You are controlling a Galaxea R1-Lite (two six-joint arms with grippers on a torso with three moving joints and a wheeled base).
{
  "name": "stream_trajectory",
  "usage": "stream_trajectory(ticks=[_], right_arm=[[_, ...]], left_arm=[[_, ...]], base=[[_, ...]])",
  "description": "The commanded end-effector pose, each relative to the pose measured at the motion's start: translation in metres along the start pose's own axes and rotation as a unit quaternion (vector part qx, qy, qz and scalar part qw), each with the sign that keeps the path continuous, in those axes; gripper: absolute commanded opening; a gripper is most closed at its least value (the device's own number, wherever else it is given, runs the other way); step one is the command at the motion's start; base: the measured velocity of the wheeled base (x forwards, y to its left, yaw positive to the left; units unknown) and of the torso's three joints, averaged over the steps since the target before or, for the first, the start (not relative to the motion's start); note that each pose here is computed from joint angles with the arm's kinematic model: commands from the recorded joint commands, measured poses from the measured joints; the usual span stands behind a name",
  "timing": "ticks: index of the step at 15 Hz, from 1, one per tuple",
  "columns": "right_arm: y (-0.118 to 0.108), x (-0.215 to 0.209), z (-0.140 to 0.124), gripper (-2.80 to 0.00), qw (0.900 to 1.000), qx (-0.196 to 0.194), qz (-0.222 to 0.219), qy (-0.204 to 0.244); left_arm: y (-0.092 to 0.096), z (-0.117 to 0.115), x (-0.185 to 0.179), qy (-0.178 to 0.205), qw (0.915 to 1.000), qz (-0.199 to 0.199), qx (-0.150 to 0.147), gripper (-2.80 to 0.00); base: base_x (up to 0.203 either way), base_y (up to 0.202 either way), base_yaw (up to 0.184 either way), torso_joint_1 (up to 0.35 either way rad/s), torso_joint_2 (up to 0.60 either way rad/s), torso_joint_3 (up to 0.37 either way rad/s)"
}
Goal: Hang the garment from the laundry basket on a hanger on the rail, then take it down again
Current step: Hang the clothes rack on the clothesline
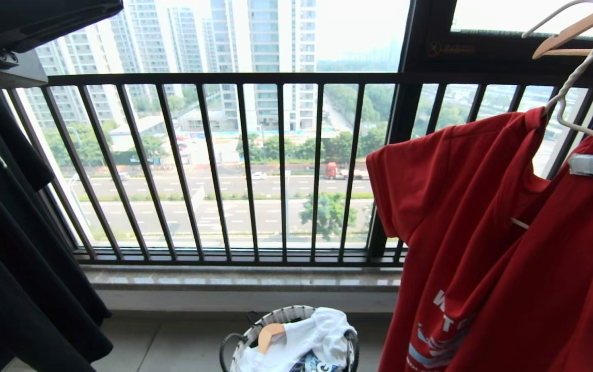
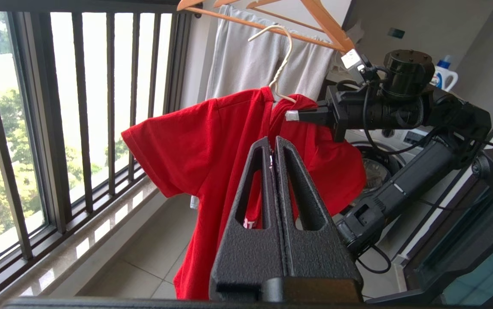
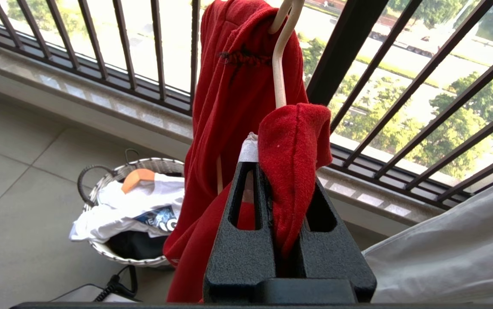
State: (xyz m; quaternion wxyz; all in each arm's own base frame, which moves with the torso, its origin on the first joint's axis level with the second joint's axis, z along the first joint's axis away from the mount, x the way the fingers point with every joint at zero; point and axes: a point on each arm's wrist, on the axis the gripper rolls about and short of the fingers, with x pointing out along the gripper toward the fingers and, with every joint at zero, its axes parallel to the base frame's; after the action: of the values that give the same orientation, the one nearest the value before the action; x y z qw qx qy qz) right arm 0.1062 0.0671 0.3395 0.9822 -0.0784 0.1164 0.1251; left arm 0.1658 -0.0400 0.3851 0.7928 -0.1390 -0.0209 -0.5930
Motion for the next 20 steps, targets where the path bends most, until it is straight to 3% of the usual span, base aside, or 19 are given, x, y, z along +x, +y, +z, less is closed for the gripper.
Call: stream_trajectory(ticks=[1, 3, 7, 12, 20], right_arm=[[0.000, 0.001, -0.001, -2.80, 1.000, -0.002, -0.001, 0.003], [0.000, 0.001, -0.002, -2.80, 1.000, -0.003, -0.001, 0.005], [0.001, 0.001, -0.005, -2.80, 1.000, -0.003, -0.001, 0.009], [0.001, 0.001, -0.010, -2.80, 1.000, -0.005, 0.000, 0.014], [0.004, 0.009, -0.020, -2.80, 1.000, -0.007, 0.001, 0.017]], left_arm=[[-0.018, 0.002, -0.004, -0.003, 0.9998, -0.016, 0.009, -2.80], [-0.029, 0.002, -0.007, -0.005, 0.9997, -0.023, 0.008, -2.80], [-0.059, 0.007, -0.018, 0.007, 0.9977, -0.061, -0.031, -2.80], [-0.069, 0.009, -0.023, 0.002, 0.9978, -0.063, -0.021, -2.80], [-0.066, 0.007, -0.022, 0.003, 0.9978, -0.061, -0.025, -2.80]], base=[[0.000, 0.000, 0.000, 0.198, -0.50, -0.301], [0.000, 0.000, 0.000, 0.207, -0.50, -0.299], [0.000, 0.000, 0.000, 0.230, -0.53, -0.307], [0.000, 0.000, 0.000, 0.252, -0.57, -0.317], [0.000, 0.000, 0.000, 0.217, -0.47, -0.256]])
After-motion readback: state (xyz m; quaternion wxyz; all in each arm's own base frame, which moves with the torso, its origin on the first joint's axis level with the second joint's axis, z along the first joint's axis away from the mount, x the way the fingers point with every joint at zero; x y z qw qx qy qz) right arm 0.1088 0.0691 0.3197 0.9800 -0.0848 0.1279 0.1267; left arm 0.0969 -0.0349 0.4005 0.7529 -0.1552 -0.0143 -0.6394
